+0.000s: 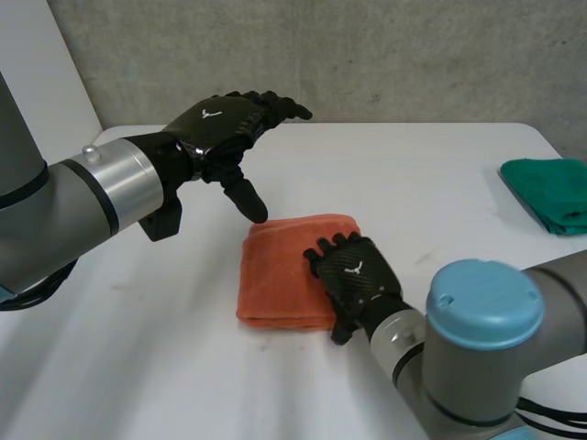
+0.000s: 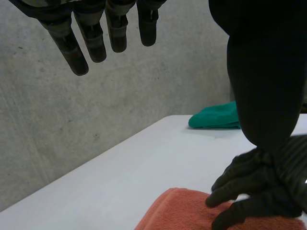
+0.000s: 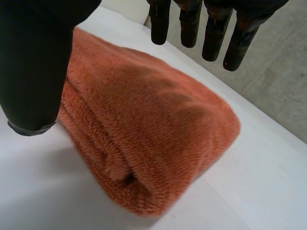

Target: Fold the laundry.

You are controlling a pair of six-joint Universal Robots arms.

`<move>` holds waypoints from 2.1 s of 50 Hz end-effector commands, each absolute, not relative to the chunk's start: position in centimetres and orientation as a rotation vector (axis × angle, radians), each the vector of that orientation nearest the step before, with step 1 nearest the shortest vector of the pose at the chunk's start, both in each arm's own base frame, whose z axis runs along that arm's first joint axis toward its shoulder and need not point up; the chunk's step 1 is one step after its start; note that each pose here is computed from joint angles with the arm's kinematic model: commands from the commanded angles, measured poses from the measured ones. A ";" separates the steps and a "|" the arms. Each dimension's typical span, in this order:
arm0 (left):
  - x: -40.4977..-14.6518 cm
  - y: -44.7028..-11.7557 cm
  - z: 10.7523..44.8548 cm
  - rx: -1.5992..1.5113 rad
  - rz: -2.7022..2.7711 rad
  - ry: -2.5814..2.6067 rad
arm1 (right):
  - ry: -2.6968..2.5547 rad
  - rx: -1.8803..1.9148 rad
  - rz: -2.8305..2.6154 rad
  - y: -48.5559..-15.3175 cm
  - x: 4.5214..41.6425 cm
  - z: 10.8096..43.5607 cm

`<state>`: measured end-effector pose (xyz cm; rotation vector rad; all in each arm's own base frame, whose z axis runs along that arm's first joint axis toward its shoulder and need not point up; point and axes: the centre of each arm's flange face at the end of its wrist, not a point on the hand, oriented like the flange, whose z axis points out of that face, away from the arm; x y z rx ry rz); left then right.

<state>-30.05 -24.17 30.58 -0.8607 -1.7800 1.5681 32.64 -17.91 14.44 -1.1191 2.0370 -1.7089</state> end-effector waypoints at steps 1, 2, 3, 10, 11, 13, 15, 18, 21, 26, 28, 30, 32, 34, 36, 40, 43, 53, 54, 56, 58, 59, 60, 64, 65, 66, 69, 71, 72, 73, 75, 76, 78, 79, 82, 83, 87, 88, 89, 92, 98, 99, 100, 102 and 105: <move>-30.2 -23.8 30.6 -0.871 1.561 -1.780 | 2.007 -1.130 -1.734 -18.6 33.7 12.6; -30.2 -23.8 30.6 -0.871 1.561 -1.780 | 2.003 -1.130 -1.738 -18.8 33.8 12.2; -30.2 -23.8 30.6 -0.870 1.562 -1.781 | 2.003 -1.130 -1.738 -18.8 33.9 12.0; -30.2 -23.8 30.6 -0.866 1.564 -1.782 | 1.994 -1.176 -1.760 -19.6 34.5 10.5; -30.2 -23.9 30.5 -0.864 1.565 -1.786 | 1.995 -1.185 -1.760 -19.7 34.6 10.3; -30.2 -23.9 30.5 -0.867 1.563 -1.786 | 1.994 -1.199 -1.763 -19.7 34.7 10.1; -30.2 -23.8 30.4 -0.867 1.560 -1.789 | 1.991 -1.209 -1.766 -19.9 34.8 10.0; -30.2 -23.8 30.3 -0.868 1.559 -1.788 | 1.980 -1.203 -1.782 -20.1 35.0 9.9; -30.2 -23.8 30.4 -0.868 1.562 -1.785 | 1.965 -1.195 -1.803 -20.4 35.2 10.0; -30.2 -23.8 30.3 -0.864 1.562 -1.789 | 1.950 -1.202 -1.824 -20.6 35.4 10.1; -30.2 -23.8 30.3 -0.863 1.561 -1.789 | 1.943 -1.200 -1.833 -20.7 35.5 10.2; -30.2 -23.8 30.4 -0.863 1.562 -1.788 | 1.934 -1.200 -1.845 -20.9 35.7 10.3; -30.2 -23.9 30.3 -0.861 1.563 -1.789 | 1.936 -1.204 -1.846 -21.1 35.7 10.1; -30.2 -23.9 30.4 -0.860 1.565 -1.786 | 1.929 -1.200 -1.854 -21.3 36.0 10.2; -30.2 -23.8 30.4 -0.861 1.564 -1.785 | 1.922 -1.198 -1.863 -21.4 36.1 10.4; -30.1 -23.9 30.3 -0.857 1.564 -1.789 | 1.917 -1.192 -1.871 -21.7 36.2 10.5; -30.1 -23.9 30.4 -0.858 1.565 -1.788 | 1.918 -1.198 -1.866 -21.9 36.4 10.1; -30.1 -23.9 30.3 -0.856 1.561 -1.791 | 1.952 -1.155 -1.905 -24.1 35.8 10.4; -30.1 -23.9 30.3 -0.857 1.562 -1.790 | 1.968 -1.140 -1.915 -24.8 35.3 10.5; -30.1 -23.9 30.4 -0.856 1.565 -1.790 | 2.004 -1.116 -1.937 -26.2 34.2 10.6; -30.0 -24.0 30.4 -0.852 1.566 -1.792 | 2.042 -1.104 -1.969 -27.8 32.7 11.1; -30.0 -24.0 30.4 -0.852 1.566 -1.792 | 2.058 -1.106 -1.981 -28.3 32.2 11.3; -30.0 -24.0 30.4 -0.852 1.566 -1.792 | 2.089 -1.115 -1.995 -29.1 31.3 11.3; -29.9 -24.0 30.4 -0.850 1.568 -1.795 | 2.187 -1.121 -2.023 -31.6 28.1 11.3; -29.9 -24.0 30.4 -0.850 1.568 -1.795 | 2.200 -1.119 -2.031 -32.1 27.4 11.4; -29.9 -24.0 30.4 -0.850 1.568 -1.795 | 2.207 -1.118 -2.035 -32.4 26.8 11.5; -29.9 -24.0 30.4 -0.850 1.568 -1.795 | 2.218 -1.124 -2.063 -33.9 24.9 11.9; -29.9 -24.0 30.4 -0.850 1.568 -1.795 | 2.229 -1.125 -2.074 -34.7 23.9 12.0; -29.9 -24.1 30.4 -0.849 1.569 -1.796 | 2.240 -1.126 -2.093 -35.5 23.0 12.2; -29.9 -24.1 30.3 -0.849 1.569 -1.796 | 2.245 -1.126 -2.105 -35.9 22.6 12.3; -29.9 -24.1 30.3 -0.849 1.569 -1.796 | 2.256 -1.131 -2.125 -36.5 21.8 12.5; -29.9 -24.1 30.2 -0.849 1.566 -1.798 | 2.260 -1.135 -2.160 -37.3 21.0 12.7; -29.9 -24.1 30.1 -0.849 1.563 -1.801 | 2.270 -1.151 -2.192 -38.2 20.2 12.9; -29.9 -24.1 30.1 -0.849 1.563 -1.801 | 2.267 -1.161 -2.208 -38.6 19.9 13.0; -29.9 -24.1 30.1 -0.847 1.562 -1.803 | 2.259 -1.190 -2.244 -40.3 18.7 13.1; -29.9 -24.1 30.1 -0.849 1.563 -1.803 | 2.250 -1.200 -2.249 -40.7 18.4 13.1; -29.9 -24.2 30.1 -0.846 1.563 -1.804 | 2.163 -1.235 -2.286 -42.6 17.6 13.5; -29.9 -24.2 30.1 -0.846 1.566 -1.802 | 2.113 -1.245 -2.312 -43.4 17.7 13.9; -29.9 -24.2 30.1 -0.846 1.565 -1.803 | 2.089 -1.246 -2.331 -43.9 17.7 14.2; -29.8 -24.2 30.1 -0.845 1.566 -1.804 | 2.002 -1.230 -2.454 -46.0 17.5 16.5; -29.8 -24.2 30.1 -0.845 1.567 -1.803 | 1.839 -1.156 -2.713 -50.0 15.6 22.4; -29.8 -24.2 30.2 -0.845 1.569 -1.802 | 1.785 -1.128 -2.771 -51.0 15.1 24.0; -29.8 -24.3 30.1 -0.844 1.568 -1.804 | 1.760 -1.110 -2.797 -51.4 14.9 24.7; -29.8 -24.3 30.1 -0.843 1.569 -1.805 | 1.726 -1.075 -2.838 -52.3 14.3 25.9; -29.7 -24.3 30.2 -0.842 1.572 -1.805 | 1.710 -1.008 -2.883 -53.9 12.2 27.2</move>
